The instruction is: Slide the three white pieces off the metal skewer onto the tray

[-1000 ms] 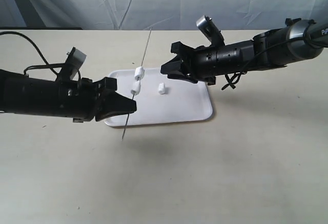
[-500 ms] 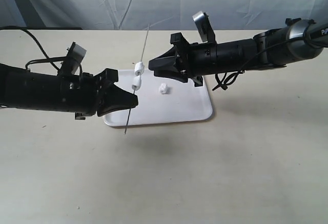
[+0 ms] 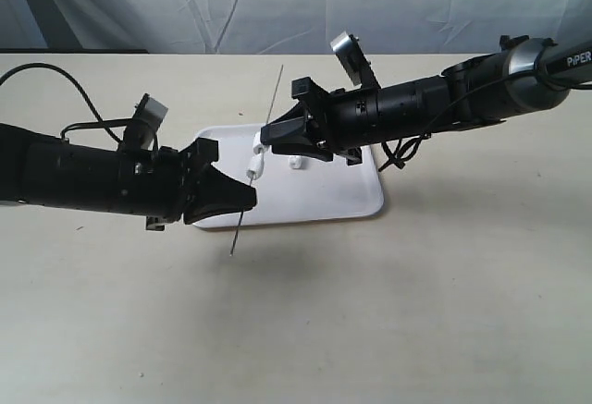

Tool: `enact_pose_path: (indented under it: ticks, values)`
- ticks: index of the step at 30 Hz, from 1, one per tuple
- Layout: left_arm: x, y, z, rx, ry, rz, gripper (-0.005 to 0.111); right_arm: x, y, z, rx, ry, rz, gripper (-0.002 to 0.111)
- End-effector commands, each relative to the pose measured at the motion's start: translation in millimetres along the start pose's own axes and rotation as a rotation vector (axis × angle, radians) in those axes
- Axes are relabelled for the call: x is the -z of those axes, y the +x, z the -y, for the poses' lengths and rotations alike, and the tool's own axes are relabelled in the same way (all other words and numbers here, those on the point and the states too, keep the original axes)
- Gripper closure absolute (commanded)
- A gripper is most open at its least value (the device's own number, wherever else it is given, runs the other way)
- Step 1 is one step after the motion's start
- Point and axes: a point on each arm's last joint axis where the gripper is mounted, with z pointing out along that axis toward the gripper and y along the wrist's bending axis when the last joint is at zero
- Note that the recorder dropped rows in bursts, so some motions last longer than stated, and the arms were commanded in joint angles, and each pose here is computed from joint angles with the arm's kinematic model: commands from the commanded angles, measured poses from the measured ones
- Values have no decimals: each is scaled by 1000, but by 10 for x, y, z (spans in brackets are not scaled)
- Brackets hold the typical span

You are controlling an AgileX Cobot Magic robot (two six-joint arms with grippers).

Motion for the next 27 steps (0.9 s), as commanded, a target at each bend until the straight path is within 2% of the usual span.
enact_pose_path:
  ticks: [1, 6, 16, 19, 22, 27]
  values:
    - [-11, 4, 22, -13, 13, -7, 107, 5, -20, -10, 5, 0, 11, 80]
    - [-11, 3, 18, -13, 8, -5, 107, 6, -3, -41, 4, -35, -9, 80]
    - [-11, 3, 18, -13, 8, -5, 107, -77, 49, -66, 18, -12, -29, 80]
    - [-11, 3, 20, -13, 10, -6, 107, -77, 48, -64, 18, -10, -28, 89]
    - [-11, 3, 18, -13, 9, -5, 107, -77, 48, -64, 18, -10, -28, 107]
    - [-11, 3, 20, -13, 11, -6, 107, -78, 36, -42, 21, 14, -16, 109]
